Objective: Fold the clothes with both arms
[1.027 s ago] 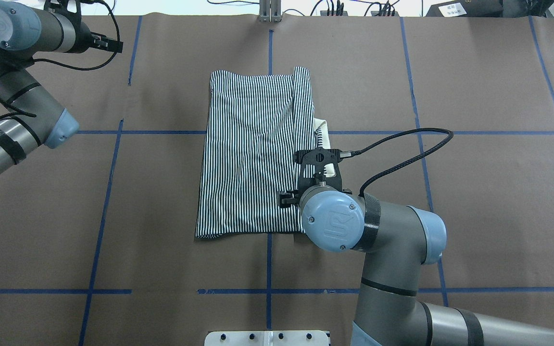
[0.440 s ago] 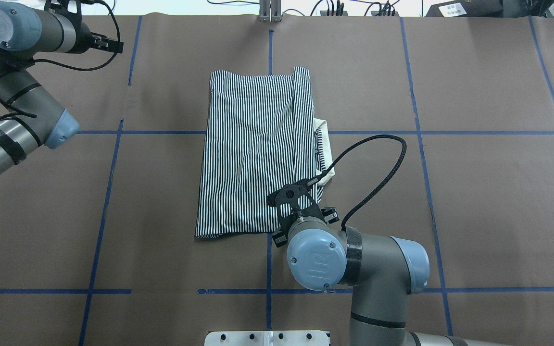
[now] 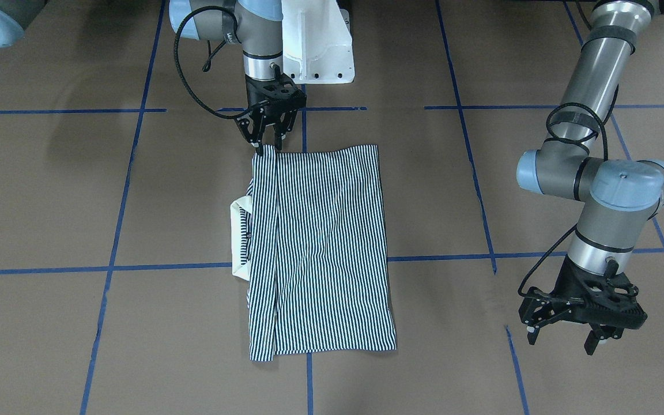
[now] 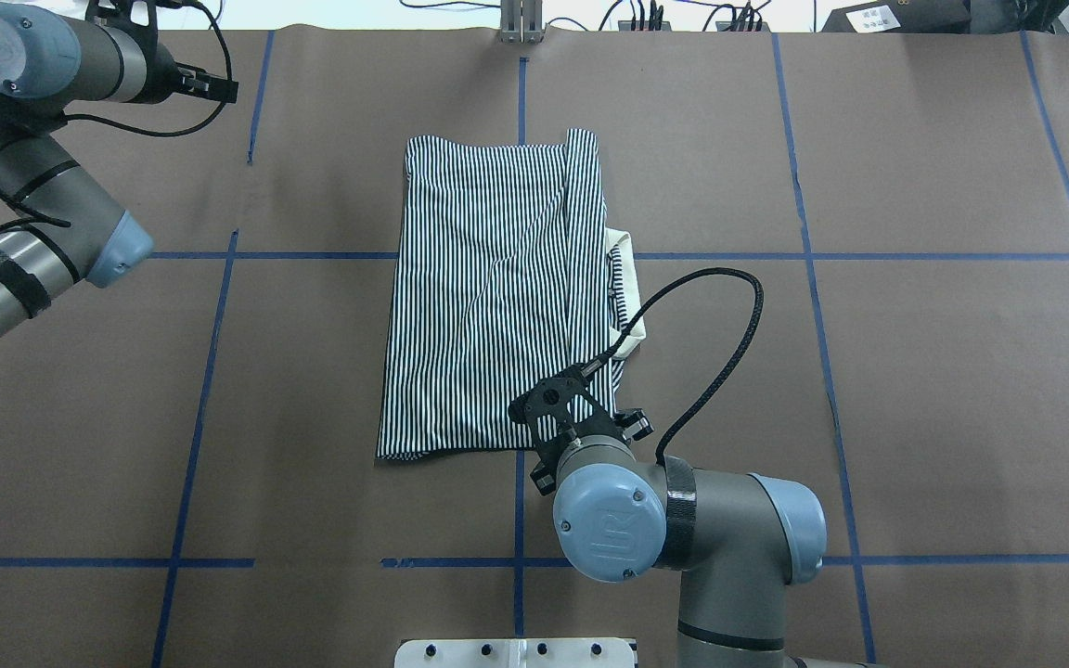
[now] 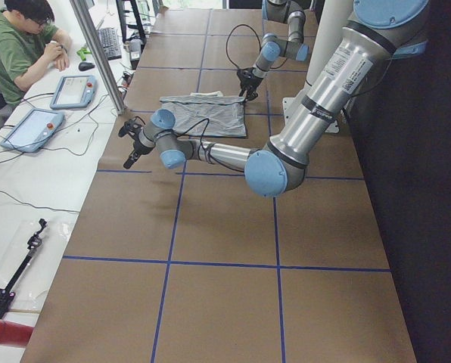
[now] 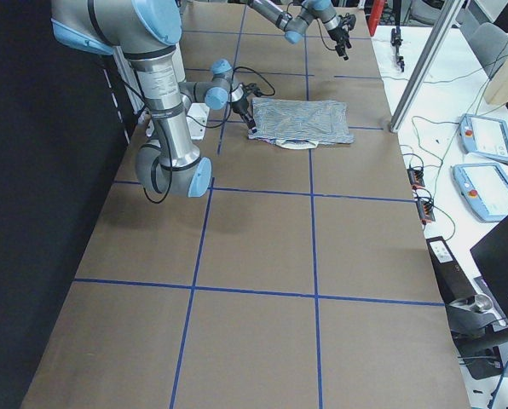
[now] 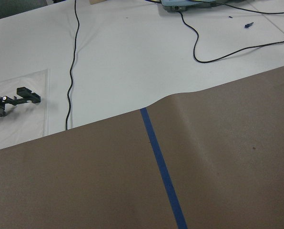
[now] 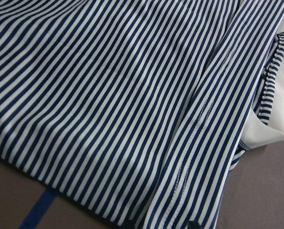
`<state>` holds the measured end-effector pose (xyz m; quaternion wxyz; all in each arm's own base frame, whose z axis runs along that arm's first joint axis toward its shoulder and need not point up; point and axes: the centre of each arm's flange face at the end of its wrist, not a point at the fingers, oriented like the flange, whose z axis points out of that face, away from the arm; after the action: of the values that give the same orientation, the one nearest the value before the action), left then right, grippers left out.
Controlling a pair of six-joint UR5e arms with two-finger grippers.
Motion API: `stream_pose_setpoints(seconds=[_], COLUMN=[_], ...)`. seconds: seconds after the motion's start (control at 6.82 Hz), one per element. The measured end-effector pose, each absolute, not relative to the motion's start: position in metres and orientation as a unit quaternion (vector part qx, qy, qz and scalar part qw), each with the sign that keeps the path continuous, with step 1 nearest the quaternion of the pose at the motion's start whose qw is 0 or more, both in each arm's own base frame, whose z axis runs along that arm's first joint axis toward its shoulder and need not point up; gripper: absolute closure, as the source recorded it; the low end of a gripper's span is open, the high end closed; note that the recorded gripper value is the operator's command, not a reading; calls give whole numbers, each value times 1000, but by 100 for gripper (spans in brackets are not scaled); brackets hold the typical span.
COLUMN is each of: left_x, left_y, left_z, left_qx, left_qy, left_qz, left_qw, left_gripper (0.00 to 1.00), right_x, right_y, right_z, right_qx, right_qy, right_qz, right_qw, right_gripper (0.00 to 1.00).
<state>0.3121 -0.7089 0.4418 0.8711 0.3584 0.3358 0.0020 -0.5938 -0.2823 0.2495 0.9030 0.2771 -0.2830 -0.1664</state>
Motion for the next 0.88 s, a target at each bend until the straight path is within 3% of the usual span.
stream_pose_setpoints(seconds=[0.15, 0.29, 0.44, 0.88], left_x=[312, 312, 313, 313], left_y=[-709, -708, -708, -706], left_z=[442, 442, 443, 445], left_qx=[358, 357, 354, 352], left_qy=[336, 337, 340, 342], left_qz=[2, 3, 5, 6], left_qw=[871, 871, 871, 871], left_gripper=[0, 0, 0, 0], right_x=[-596, -598, -599, -593], right_y=[-279, -275, -273, -282], right_z=[251, 251, 251, 247], right_qx=[279, 279, 279, 284], right_qy=[-281, -281, -281, -282], right_qz=[-171, -175, -177, -169], right_qw=[902, 901, 901, 901], right_gripper=[66, 95, 100, 100])
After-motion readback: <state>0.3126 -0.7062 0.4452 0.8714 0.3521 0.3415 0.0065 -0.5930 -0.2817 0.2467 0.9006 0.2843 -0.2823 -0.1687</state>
